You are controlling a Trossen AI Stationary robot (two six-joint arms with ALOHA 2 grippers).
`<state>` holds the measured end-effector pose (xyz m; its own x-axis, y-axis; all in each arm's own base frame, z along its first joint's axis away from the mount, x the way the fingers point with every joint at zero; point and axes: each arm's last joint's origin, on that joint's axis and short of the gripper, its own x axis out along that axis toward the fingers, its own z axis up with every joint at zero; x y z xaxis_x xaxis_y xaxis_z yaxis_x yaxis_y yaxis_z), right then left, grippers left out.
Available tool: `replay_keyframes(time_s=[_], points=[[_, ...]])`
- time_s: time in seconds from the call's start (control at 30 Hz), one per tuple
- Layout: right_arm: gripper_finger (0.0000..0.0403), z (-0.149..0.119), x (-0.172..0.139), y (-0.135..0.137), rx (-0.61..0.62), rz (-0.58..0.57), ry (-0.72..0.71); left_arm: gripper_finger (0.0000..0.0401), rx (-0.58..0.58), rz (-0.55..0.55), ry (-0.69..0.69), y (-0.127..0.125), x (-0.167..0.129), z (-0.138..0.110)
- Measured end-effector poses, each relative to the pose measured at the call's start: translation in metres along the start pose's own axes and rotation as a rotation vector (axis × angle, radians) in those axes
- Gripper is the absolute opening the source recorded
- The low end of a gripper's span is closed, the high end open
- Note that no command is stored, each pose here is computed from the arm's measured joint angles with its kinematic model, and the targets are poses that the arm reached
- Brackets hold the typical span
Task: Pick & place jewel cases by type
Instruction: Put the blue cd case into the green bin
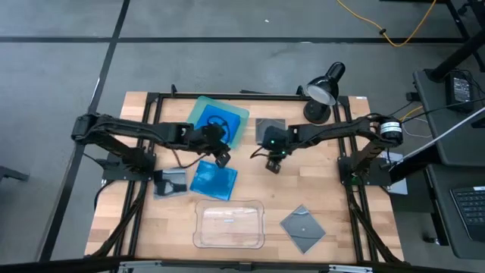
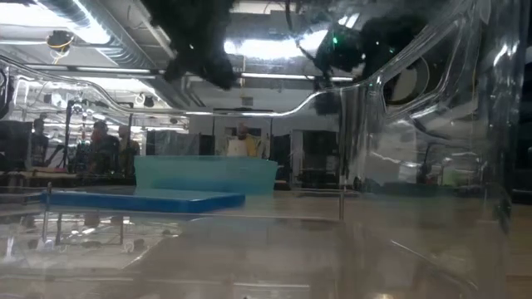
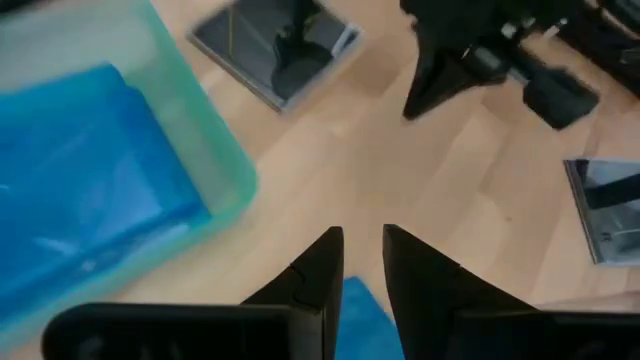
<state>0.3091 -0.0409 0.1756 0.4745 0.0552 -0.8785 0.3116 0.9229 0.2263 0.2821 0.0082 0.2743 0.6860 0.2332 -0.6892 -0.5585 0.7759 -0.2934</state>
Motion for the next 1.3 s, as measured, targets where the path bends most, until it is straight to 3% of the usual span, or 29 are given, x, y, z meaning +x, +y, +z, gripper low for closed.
replay_keyframes(time_s=[0.07,0.27,0.43,0.57,0.8,1.3], points=[[0.0009,0.005,-0.006,0.003,-0.046,0.018,-0.040,0.0068,-0.005,-0.012,-0.010,0.000,-0.010,0.000],[0.0009,0.007,0.000,0.002,-0.161,0.022,-0.065,0.0068,-0.032,0.129,0.207,0.001,-0.023,-0.033],[0.0009,0.010,0.007,0.003,-0.261,0.048,-0.088,0.0068,-0.019,0.211,0.290,-0.009,-0.030,-0.060],[0.0009,0.011,0.013,0.003,-0.314,0.046,-0.094,0.0068,-0.014,0.202,0.365,-0.015,-0.027,-0.084],[0.0009,0.015,0.012,-0.007,-0.308,0.026,-0.116,0.0068,-0.187,0.054,0.442,-0.019,-0.011,-0.143],[0.0009,0.015,0.011,-0.014,-0.349,0.036,-0.107,0.0067,-0.238,0.105,0.482,-0.002,-0.007,-0.182]])
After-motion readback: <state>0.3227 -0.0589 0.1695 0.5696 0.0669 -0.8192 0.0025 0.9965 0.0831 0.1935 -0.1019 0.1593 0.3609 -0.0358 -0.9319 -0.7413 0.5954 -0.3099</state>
